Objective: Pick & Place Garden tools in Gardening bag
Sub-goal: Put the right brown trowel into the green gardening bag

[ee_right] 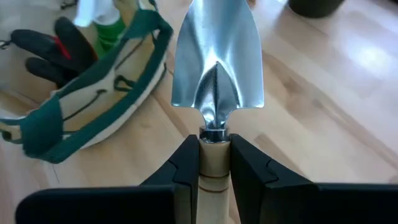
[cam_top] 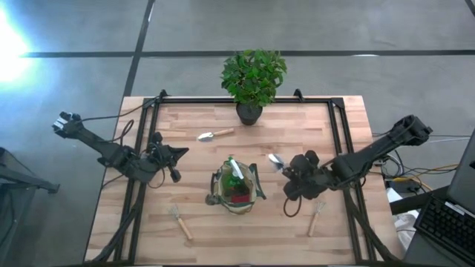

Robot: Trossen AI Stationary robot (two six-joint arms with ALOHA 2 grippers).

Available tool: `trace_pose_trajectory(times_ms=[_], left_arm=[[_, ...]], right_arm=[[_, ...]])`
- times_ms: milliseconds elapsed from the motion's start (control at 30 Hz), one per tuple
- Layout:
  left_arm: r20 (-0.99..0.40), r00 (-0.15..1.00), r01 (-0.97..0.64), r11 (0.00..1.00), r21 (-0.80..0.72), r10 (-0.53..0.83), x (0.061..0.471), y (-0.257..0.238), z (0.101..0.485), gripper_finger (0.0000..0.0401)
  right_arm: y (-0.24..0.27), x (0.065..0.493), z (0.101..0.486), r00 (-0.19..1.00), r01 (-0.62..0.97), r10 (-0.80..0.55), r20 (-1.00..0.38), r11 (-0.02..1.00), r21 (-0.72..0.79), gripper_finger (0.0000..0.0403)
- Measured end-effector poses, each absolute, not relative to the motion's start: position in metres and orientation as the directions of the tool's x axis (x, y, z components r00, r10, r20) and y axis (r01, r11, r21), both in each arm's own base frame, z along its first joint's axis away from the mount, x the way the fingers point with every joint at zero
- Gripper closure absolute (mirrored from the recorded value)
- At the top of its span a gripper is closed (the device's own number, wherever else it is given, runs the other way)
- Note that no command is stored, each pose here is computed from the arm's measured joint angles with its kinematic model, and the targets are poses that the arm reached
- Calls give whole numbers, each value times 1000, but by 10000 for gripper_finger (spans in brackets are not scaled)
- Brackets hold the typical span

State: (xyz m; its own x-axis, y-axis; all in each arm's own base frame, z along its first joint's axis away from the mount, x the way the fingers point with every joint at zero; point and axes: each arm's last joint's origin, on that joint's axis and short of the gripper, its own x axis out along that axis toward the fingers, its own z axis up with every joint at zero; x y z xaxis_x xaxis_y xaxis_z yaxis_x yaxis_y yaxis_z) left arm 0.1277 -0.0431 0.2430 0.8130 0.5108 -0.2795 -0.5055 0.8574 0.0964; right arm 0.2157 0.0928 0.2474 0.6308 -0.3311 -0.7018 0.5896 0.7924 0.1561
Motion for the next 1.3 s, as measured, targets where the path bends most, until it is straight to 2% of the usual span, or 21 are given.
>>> trace_pose_trajectory(times_ms=[600,867,1000,1200,1300], left_arm=[[-287,809,-505,856,111,514,127,-43,238,389],[-286,809,-504,856,112,514,127,-43,238,389],[-286,809,-504,856,111,514,127,-43,238,389],[-285,810,-504,856,109,513,127,-43,238,389],[-284,810,-504,857,108,513,127,-43,238,389]], right_arm=[[113,211,275,823,341,-227,-521,931,132,352],[125,212,264,890,227,-152,-430,965,129,352],[127,213,249,935,176,-109,-338,969,175,352],[129,210,238,996,-61,73,-47,972,228,352],[129,208,226,992,-123,120,27,963,242,352]])
